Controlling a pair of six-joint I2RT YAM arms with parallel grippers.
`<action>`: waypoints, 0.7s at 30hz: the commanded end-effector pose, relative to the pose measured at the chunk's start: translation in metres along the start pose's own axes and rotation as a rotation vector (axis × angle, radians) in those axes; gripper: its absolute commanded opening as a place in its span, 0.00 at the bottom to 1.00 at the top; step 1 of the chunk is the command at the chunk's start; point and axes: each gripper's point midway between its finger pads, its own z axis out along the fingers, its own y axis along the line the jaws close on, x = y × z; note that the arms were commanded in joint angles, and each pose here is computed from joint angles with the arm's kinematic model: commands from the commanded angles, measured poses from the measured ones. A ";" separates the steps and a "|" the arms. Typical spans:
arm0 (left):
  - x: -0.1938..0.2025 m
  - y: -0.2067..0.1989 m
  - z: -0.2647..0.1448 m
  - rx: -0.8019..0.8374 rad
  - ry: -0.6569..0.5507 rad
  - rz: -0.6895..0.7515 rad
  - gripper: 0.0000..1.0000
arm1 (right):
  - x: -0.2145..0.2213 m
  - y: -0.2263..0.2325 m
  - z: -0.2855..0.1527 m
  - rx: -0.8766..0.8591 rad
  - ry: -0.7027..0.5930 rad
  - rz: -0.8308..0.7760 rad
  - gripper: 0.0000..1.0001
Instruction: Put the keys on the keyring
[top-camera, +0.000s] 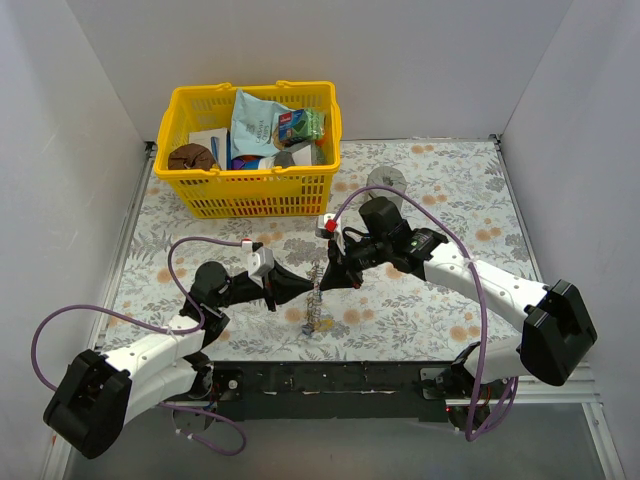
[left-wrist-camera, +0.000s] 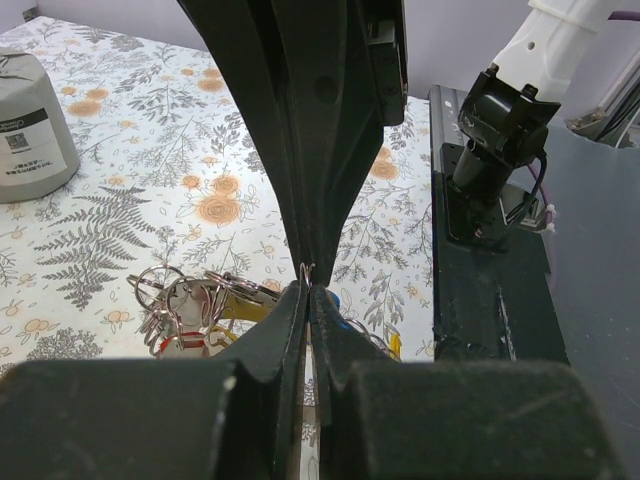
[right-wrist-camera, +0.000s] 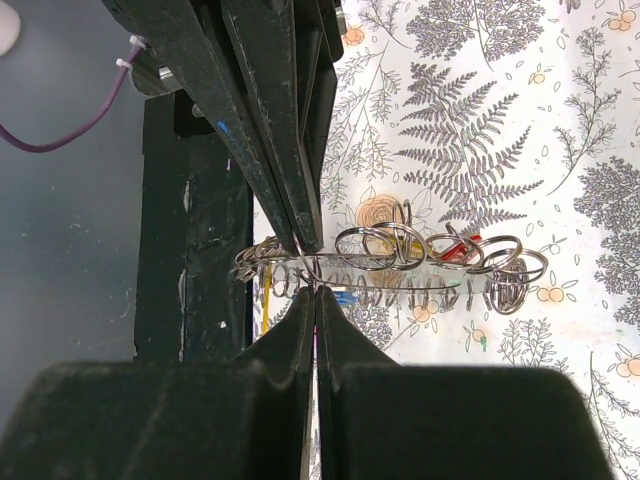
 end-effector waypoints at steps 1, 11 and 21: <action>-0.019 -0.011 0.001 0.040 -0.059 0.072 0.00 | -0.009 -0.006 -0.002 0.009 -0.024 -0.028 0.01; -0.019 -0.011 0.000 0.040 -0.069 0.071 0.00 | -0.016 0.004 -0.007 -0.019 -0.069 -0.097 0.11; -0.020 -0.013 -0.001 0.042 -0.073 0.069 0.00 | -0.026 0.011 -0.027 0.068 -0.186 -0.214 0.73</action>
